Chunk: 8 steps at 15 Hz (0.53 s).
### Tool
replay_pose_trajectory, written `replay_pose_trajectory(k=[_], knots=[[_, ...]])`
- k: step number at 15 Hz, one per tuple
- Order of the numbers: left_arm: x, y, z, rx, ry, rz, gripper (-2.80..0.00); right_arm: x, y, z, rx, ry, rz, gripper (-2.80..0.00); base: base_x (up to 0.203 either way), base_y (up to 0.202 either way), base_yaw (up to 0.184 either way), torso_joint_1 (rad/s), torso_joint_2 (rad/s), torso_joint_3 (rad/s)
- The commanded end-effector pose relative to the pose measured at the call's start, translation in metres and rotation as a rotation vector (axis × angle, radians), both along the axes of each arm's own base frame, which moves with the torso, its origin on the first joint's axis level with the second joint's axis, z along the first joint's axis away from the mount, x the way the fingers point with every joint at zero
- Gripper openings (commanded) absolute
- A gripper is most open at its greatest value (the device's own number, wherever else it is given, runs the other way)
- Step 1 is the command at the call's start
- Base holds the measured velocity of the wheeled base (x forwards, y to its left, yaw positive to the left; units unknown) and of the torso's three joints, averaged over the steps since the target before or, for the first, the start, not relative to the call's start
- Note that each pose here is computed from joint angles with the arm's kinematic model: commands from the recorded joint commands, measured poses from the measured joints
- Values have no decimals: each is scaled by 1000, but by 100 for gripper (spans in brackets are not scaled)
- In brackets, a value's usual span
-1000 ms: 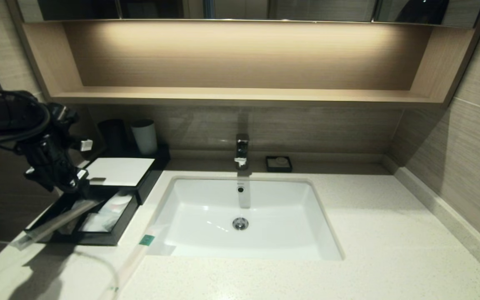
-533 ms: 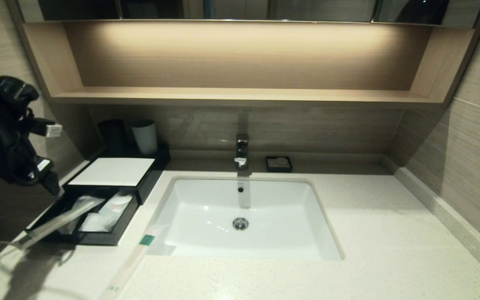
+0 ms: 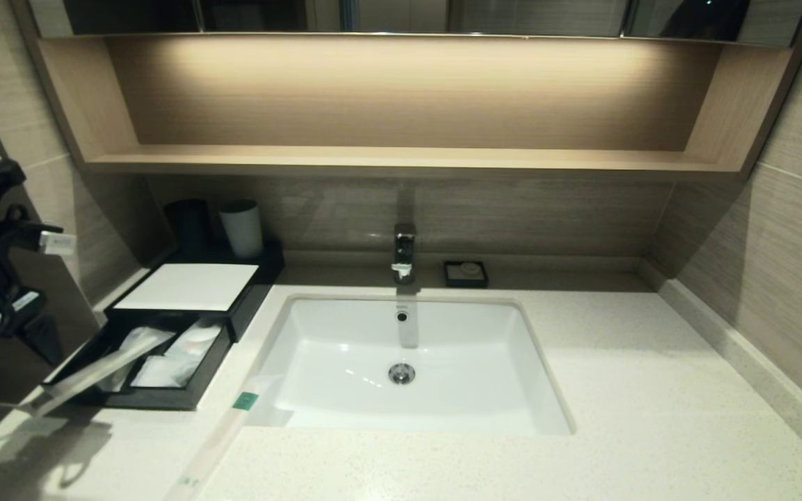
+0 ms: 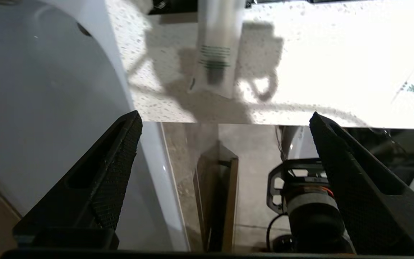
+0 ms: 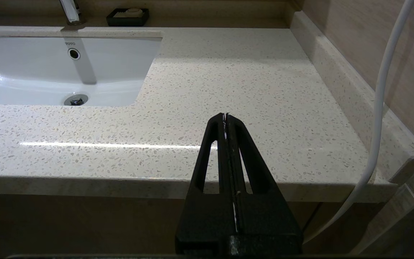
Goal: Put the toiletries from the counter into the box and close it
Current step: Place the bathroom toiletry into the drawer
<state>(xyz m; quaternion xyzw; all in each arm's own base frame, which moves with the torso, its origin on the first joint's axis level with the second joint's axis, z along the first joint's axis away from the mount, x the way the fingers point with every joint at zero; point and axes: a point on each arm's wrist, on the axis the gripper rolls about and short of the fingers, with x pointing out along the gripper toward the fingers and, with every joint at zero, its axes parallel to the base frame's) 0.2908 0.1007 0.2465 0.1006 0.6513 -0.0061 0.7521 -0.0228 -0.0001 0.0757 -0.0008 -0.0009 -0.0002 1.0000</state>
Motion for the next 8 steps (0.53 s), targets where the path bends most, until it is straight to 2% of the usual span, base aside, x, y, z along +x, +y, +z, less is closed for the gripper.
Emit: replay_pose_trajectory(k=[1, 5, 8], knots=[[6, 3, -14, -35, 76, -2, 0, 0, 0, 0, 0, -1, 0, -280, 0, 0, 0, 0, 0, 0], [18, 12, -37, -62, 162, -21, 0, 0, 0, 0, 0, 1, 0, -280, 0, 0, 0, 0, 0, 0], [25, 22, -51, -71, 196, -51, 0, 0, 0, 0, 0, 2, 0, -280, 0, 0, 0, 0, 0, 0]])
